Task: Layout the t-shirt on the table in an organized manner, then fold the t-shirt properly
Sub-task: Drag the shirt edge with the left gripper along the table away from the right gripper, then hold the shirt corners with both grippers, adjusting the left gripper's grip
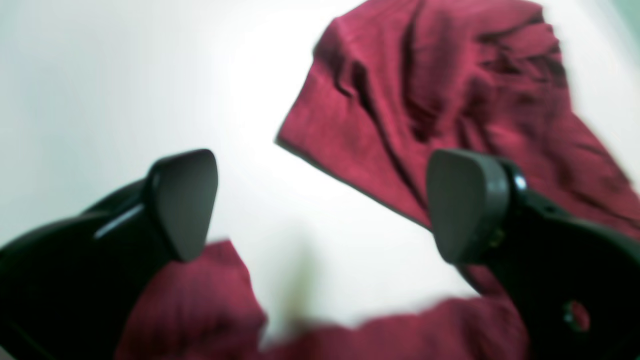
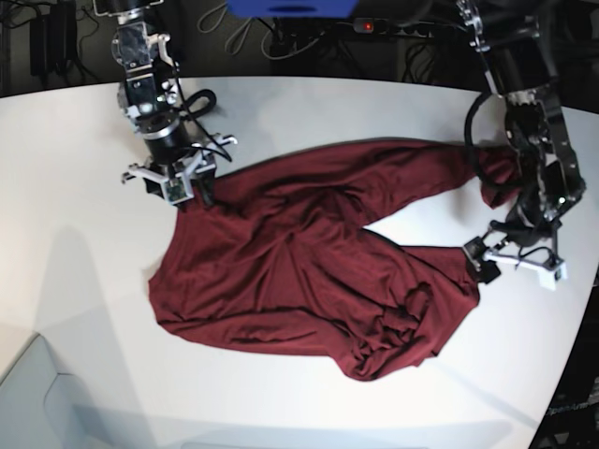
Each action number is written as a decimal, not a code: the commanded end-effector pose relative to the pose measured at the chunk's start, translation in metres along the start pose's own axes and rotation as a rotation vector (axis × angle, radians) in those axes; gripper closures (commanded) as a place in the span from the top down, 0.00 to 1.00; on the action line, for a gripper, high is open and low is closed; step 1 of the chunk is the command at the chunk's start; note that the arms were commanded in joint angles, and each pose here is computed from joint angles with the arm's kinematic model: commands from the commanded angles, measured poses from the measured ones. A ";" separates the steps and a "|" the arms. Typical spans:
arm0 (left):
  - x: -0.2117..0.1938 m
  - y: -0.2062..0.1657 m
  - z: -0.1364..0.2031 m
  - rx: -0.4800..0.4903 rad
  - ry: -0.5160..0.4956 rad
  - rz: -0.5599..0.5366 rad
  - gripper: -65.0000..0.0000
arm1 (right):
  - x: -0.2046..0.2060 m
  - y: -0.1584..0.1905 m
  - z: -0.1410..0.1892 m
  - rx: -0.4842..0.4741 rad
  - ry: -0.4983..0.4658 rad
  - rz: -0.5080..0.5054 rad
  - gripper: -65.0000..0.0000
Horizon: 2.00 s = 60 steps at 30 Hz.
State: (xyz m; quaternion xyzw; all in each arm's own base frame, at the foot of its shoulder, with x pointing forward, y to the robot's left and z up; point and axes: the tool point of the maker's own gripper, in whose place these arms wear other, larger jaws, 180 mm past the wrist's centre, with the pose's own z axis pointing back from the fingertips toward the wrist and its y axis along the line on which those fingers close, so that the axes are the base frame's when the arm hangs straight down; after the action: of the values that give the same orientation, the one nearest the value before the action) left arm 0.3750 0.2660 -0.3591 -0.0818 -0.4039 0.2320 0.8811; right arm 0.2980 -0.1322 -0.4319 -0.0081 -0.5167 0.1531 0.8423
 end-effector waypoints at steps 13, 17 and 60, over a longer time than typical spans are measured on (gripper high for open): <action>-0.042 -0.043 -0.076 0.038 0.013 -0.176 1.00 | -0.053 -0.090 0.038 -0.241 0.145 -0.048 0.43; -0.059 -0.032 -0.086 0.060 0.024 -0.192 1.00 | -0.056 -0.117 0.048 -0.301 0.155 -0.041 0.43; -0.083 0.050 -0.060 0.177 0.066 -0.258 0.00 | -0.061 -0.147 0.063 -0.386 0.161 -0.060 0.43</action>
State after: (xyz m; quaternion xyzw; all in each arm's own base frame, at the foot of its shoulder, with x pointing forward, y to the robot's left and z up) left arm 0.3829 0.2838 -0.4413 0.0549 -0.4352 0.1446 0.8870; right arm 0.2592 -0.2937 -0.4268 -0.1586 -0.4827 0.0216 0.8610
